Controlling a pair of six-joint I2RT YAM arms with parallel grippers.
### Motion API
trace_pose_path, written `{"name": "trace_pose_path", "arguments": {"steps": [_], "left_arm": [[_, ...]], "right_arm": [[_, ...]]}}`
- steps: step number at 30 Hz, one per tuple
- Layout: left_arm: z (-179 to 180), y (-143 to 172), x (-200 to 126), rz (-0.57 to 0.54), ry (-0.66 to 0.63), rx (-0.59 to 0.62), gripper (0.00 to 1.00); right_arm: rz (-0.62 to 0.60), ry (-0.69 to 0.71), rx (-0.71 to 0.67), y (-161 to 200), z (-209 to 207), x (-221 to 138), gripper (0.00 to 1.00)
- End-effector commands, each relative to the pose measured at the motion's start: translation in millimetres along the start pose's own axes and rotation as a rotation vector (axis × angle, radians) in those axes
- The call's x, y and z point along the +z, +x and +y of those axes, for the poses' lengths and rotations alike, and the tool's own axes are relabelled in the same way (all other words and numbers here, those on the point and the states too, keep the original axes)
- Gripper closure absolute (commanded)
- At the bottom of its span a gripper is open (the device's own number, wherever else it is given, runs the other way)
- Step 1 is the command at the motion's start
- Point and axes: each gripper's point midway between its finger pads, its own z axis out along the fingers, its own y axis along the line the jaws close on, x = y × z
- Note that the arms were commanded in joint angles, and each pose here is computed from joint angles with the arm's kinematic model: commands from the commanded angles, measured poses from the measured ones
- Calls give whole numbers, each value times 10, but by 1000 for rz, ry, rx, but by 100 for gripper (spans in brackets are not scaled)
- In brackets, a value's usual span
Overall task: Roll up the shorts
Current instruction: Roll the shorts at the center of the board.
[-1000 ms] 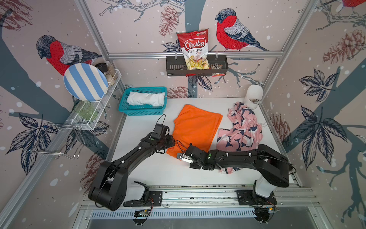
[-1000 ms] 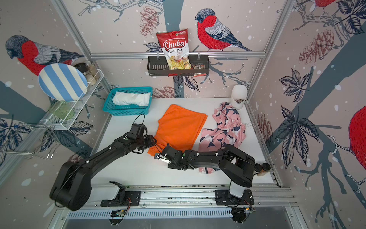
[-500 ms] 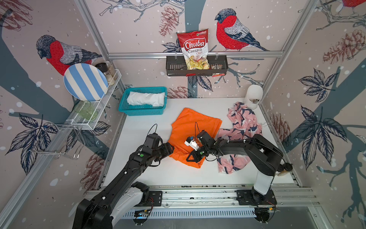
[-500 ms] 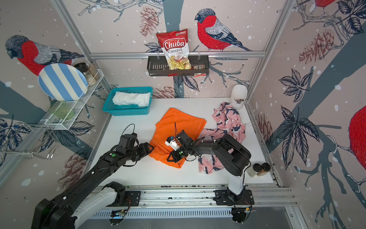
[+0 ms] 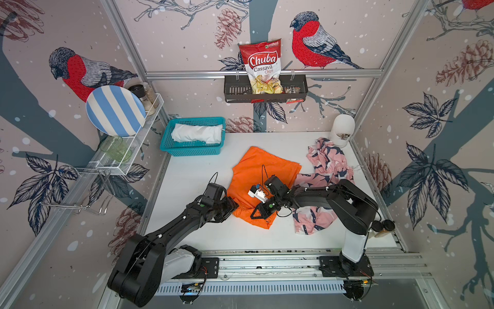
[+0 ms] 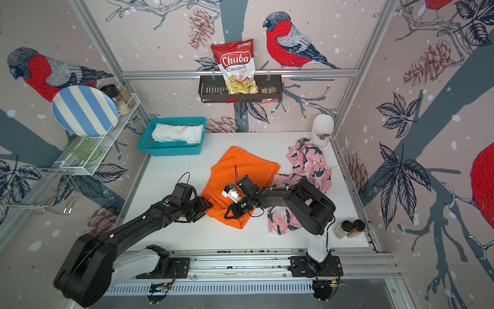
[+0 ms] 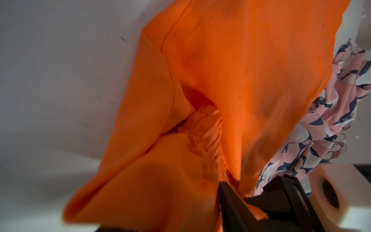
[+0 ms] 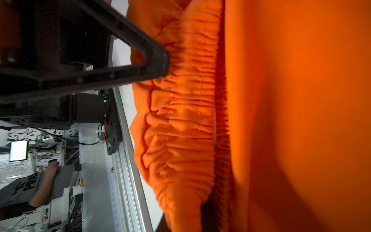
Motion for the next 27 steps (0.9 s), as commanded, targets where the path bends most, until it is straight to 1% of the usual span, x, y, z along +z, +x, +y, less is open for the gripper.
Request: {"name": "trace_pose_path", "arguments": {"steps": [1,3,5,7,9,10,12,14,16,19,27], "left_arm": [[27,-52,66,-6,-35,53,63],[53,-54,74,-7,-42,61,76],[40,-47,64,-6,-35,69,84],[21,-48,46,-7,-28,72,85],[11,-46,31,-8,-25,74,86],[6,-44,26,-7,-24,76,86],[13,-35,20,-5,-24,76,86],[6,-33,12,-6,-21,75,86],[7,-23,13,-2,-19,72,86],[-23,-17,6,4,-8,72,86],[-3,0,19,11,-10,69,85]], "right_arm": [[15,151,-65,47,-85,-59,80],[-7,273,-160,-13,-66,-119,65],[-46,409,-238,-102,-76,-237,54],[-99,571,-318,-230,-78,-420,41],[-143,726,-459,-342,45,-587,28],[-162,778,-524,-386,132,-643,25],[-197,854,-680,-440,372,-699,16],[-213,876,-818,-429,600,-651,10],[-220,879,-912,-388,744,-539,6],[-185,889,-964,-302,720,-333,3],[-44,989,-1039,-28,186,81,0]]}}
